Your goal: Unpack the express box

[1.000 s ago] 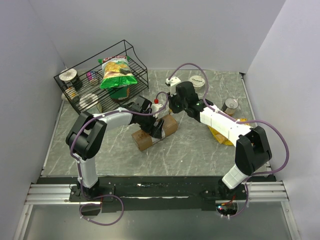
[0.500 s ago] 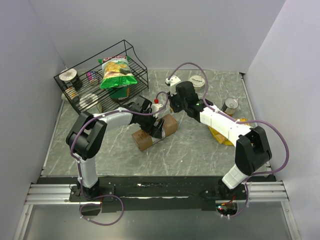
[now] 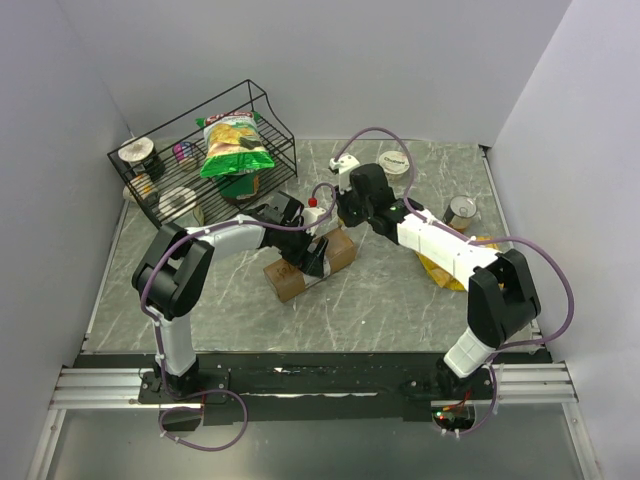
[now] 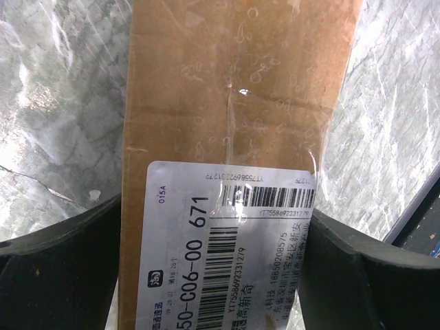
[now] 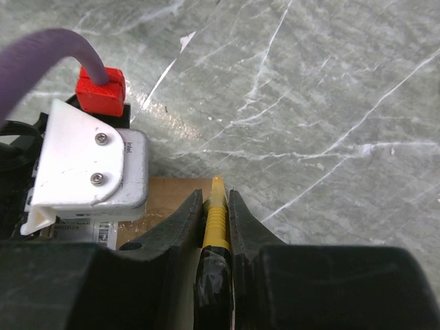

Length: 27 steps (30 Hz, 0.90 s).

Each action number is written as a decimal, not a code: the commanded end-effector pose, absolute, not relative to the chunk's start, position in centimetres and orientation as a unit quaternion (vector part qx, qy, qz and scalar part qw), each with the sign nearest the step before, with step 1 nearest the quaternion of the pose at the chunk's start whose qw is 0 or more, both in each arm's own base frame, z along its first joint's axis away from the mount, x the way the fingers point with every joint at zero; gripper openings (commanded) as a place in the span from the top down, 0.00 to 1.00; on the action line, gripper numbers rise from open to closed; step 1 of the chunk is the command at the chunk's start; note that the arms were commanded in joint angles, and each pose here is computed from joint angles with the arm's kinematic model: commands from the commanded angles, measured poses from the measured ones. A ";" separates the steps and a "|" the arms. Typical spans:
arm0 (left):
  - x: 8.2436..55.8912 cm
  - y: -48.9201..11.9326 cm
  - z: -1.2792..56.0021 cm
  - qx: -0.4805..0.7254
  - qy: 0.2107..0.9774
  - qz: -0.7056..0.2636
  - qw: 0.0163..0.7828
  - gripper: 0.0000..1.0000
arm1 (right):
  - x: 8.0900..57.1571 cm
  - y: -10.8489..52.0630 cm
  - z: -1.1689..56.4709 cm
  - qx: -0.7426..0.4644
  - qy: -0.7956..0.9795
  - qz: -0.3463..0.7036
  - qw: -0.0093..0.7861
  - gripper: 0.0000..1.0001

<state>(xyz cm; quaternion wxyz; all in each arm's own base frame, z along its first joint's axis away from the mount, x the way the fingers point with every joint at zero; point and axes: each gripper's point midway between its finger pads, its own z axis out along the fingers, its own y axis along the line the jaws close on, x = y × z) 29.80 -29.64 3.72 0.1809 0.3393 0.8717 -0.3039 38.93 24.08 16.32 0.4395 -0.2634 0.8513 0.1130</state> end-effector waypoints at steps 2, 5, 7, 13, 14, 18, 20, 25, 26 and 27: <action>26.5 -27.9 -1.3 0.321 0.899 -0.284 0.091 0.11 | 39.5 24.8 17.5 -0.264 0.842 0.119 0.455 1.00; 26.5 -27.9 -1.3 0.320 0.899 -0.284 0.090 0.11 | 39.4 24.6 17.2 -0.265 0.844 0.114 0.453 1.00; 26.5 -27.9 -1.3 0.319 0.900 -0.284 0.089 0.11 | 39.2 24.5 17.1 -0.267 0.844 0.115 0.451 1.00; 27.5 -27.2 -1.7 0.306 0.911 -0.258 0.099 0.12 | 37.0 24.2 16.5 -0.280 0.858 0.121 0.414 1.00; 27.6 -27.0 -1.8 0.303 0.913 -0.255 0.098 0.12 | 36.1 24.1 16.0 -0.284 0.863 0.124 0.400 1.00; 28.5 -26.5 -2.1 0.289 0.921 -0.240 0.105 0.13 | 33.5 23.3 15.7 -0.293 0.873 0.126 0.368 1.00; 28.8 -26.3 -2.2 0.284 0.924 -0.235 0.105 0.13 | 32.5 23.2 15.4 -0.299 0.875 0.124 0.361 1.00; 29.7 -25.9 -2.4 0.271 0.929 -0.227 0.110 0.13 | 31.1 22.5 15.5 -0.309 0.875 0.121 0.353 1.00; 29.8 -25.9 -2.4 0.270 0.929 -0.226 0.111 0.13 | 30.9 22.5 15.4 -0.311 0.876 0.120 0.349 1.00; 29.9 -25.8 -2.3 0.269 0.930 -0.224 0.114 0.13 | 30.7 22.3 15.3 -0.312 0.876 0.119 0.347 1.00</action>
